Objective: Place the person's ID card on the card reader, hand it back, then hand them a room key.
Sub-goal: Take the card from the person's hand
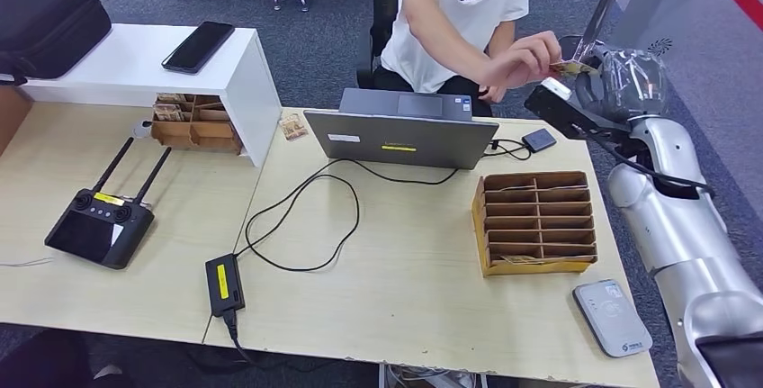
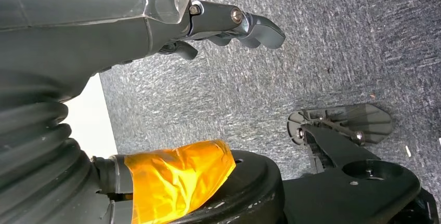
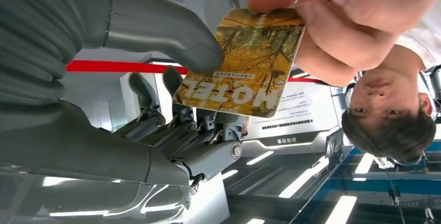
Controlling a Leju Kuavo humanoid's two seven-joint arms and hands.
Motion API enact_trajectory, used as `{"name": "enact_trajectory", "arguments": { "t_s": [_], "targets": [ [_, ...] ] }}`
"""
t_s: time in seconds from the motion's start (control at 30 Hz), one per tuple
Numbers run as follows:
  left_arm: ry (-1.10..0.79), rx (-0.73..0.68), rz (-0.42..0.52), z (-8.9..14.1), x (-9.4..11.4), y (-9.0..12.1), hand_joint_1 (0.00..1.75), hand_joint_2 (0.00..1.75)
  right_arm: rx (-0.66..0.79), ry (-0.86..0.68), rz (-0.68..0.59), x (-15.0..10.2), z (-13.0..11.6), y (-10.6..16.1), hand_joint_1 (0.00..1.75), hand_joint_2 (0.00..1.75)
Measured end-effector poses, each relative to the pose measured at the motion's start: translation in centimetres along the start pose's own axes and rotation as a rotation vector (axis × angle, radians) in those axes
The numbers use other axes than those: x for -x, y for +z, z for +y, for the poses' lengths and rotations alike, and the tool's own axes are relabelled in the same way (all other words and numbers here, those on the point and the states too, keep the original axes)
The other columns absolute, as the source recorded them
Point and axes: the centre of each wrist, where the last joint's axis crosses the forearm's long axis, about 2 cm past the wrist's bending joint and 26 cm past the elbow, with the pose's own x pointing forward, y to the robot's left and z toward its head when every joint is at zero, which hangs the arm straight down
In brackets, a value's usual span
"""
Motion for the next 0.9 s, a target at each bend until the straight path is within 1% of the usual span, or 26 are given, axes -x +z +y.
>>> {"name": "enact_trajectory", "arguments": {
  "t_s": [0.2,0.4,0.63,0.7,0.83,0.9],
  "targets": [
    [0.009,-0.001,0.003,0.0,0.0,0.0,0.0,1.75,0.04,-0.095,0.012,0.7,0.1,1.0,1.75,1.75],
    [0.021,-0.006,0.006,0.0,0.1,0.0,0.0,1.75,0.082,-0.21,0.02,1.9,0.4,3.3,1.75,1.75],
    [0.04,-0.015,0.008,-0.1,0.2,0.0,0.0,1.75,0.13,-0.39,0.055,4.1,0.2,7.7,1.75,1.75],
    [0.047,-0.019,0.006,-0.1,0.3,0.1,0.0,1.75,0.127,-0.481,0.068,4.8,0.2,9.1,1.75,1.75],
    [0.065,-0.027,0.005,-0.3,0.4,0.1,0.0,1.75,0.089,-0.763,0.065,6.3,0.5,13.0,1.75,1.75],
    [0.073,-0.03,0.006,-0.4,0.5,0.2,0.0,1.75,0.092,-0.816,0.064,7.0,0.7,15.2,1.75,1.75]
  ]
}}
